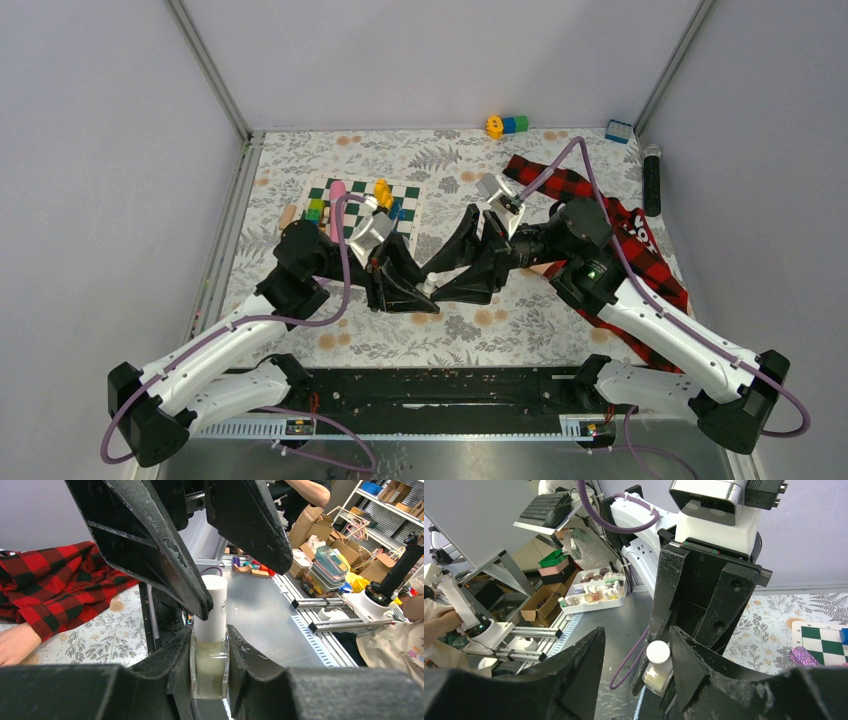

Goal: Paint the nails
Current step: Screw the nail polish bottle.

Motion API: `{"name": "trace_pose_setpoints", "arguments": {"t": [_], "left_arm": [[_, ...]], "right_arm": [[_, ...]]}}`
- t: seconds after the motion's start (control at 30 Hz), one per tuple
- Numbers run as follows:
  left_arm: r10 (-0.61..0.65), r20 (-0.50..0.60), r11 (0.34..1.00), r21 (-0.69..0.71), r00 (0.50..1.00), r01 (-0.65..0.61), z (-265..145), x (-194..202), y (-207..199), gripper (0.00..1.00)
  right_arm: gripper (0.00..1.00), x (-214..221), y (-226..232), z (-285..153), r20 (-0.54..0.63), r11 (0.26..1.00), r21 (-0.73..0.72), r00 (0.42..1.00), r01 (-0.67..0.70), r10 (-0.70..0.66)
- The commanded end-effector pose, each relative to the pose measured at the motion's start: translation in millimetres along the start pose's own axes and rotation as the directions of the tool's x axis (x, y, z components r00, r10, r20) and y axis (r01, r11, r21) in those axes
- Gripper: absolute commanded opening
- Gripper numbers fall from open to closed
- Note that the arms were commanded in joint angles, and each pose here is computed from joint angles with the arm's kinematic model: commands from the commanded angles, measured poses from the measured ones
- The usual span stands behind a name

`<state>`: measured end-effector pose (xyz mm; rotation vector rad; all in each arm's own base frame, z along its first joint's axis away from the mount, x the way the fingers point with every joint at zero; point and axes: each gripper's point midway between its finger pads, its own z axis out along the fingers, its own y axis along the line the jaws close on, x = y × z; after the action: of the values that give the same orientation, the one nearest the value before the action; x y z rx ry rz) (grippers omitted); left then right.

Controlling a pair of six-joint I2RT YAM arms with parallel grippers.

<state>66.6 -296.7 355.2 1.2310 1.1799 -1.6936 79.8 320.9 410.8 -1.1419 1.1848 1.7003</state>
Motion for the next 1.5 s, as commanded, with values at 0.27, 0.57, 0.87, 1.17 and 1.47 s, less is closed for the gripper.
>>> {"name": "trace_pose_setpoints", "arguments": {"t": [0.27,0.57,0.87,1.17,1.47], "left_arm": [[0.097,0.048,0.995,0.032,0.994,-0.098,1,-21,-13,0.0],[0.108,0.056,0.994,0.018,0.993,-0.109,0,-23,-13,0.0],[0.114,0.062,0.993,0.009,0.992,-0.115,-1,-24,-12,0.0],[0.118,0.068,0.993,-0.006,0.991,-0.117,-2,-25,-10,0.0],[0.126,0.108,0.989,-0.097,0.986,-0.116,-7,-32,4,0.0]], "right_arm": [[0.49,-2,4,2,-0.002,0.999,-0.045,1.0,0.004,-0.004],[0.43,3,0,3,-0.014,0.999,-0.039,1.0,-0.018,0.017],[0.39,8,-5,3,-0.03,0.999,-0.03,0.999,-0.032,0.031],[0.32,13,-8,3,-0.043,0.999,-0.017,0.998,-0.036,0.035],[0.15,26,-12,4,-0.091,0.999,0.016,0.995,-0.034,0.035]]}}
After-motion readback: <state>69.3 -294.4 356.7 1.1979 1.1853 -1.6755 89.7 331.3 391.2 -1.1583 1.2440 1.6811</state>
